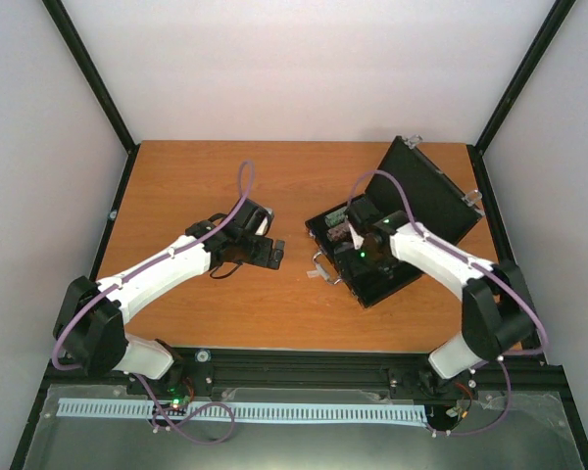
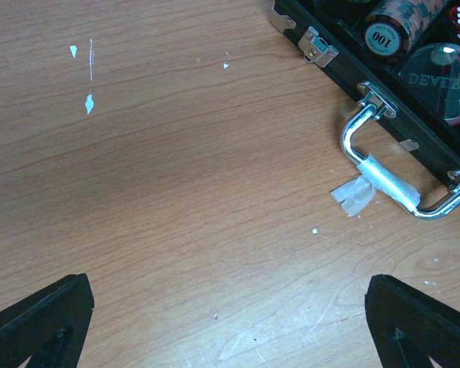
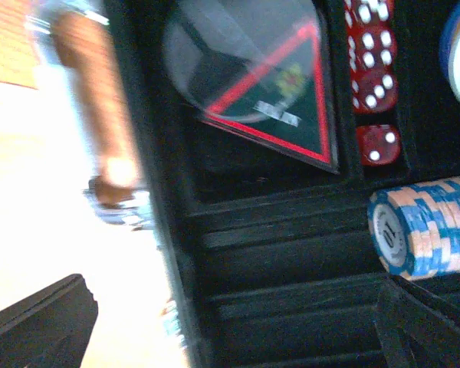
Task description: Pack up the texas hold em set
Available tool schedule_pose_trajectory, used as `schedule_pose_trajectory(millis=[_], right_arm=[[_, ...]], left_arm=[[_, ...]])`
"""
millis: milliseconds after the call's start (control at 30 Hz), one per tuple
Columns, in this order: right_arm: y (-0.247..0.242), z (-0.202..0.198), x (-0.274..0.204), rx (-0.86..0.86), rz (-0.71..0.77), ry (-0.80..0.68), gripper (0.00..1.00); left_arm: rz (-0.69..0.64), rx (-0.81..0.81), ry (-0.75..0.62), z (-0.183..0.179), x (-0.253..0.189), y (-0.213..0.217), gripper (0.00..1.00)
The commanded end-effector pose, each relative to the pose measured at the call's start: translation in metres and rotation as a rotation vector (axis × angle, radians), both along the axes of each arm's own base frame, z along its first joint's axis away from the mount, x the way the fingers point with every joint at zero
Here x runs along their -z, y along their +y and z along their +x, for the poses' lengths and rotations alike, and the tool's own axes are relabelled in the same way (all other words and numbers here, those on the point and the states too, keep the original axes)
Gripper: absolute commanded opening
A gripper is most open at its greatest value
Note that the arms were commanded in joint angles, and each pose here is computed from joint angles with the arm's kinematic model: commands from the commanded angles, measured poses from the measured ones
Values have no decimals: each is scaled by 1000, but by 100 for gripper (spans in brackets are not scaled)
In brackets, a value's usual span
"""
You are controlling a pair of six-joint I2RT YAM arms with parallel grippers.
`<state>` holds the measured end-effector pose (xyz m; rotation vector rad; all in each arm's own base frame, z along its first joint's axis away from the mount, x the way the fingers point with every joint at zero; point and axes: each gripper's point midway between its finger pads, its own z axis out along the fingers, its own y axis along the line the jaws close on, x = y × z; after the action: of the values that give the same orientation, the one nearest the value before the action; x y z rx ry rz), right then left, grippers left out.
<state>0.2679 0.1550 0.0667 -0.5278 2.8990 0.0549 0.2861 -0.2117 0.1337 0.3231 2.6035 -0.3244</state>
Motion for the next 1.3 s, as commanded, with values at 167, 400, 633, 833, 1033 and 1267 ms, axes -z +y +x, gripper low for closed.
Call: schedule_pose_trajectory(millis=[167,400,633,833,1033,1267], right_arm=[[22,49,-188,-27,196,-395,100],[-49,139,-257,323,34,-595,100],[-118,190,-249,460,-48,-609,100],[-144,200,-203,453,-46,-494,100],[-161,198,-172,434,-7,-421,100],[-132,184,-160,365,205,-335,100]], left_arm=[[-2,-9,6,1,-1,2,100],[-27,1,13,0,-4,-3,100],[-48,-17,22,-4,-4,-2,100],[-27,-42,33,-10,4,7,100],[-17,-52,39,-14,9,12,100],[-19,-59,41,-12,11,10,100]])
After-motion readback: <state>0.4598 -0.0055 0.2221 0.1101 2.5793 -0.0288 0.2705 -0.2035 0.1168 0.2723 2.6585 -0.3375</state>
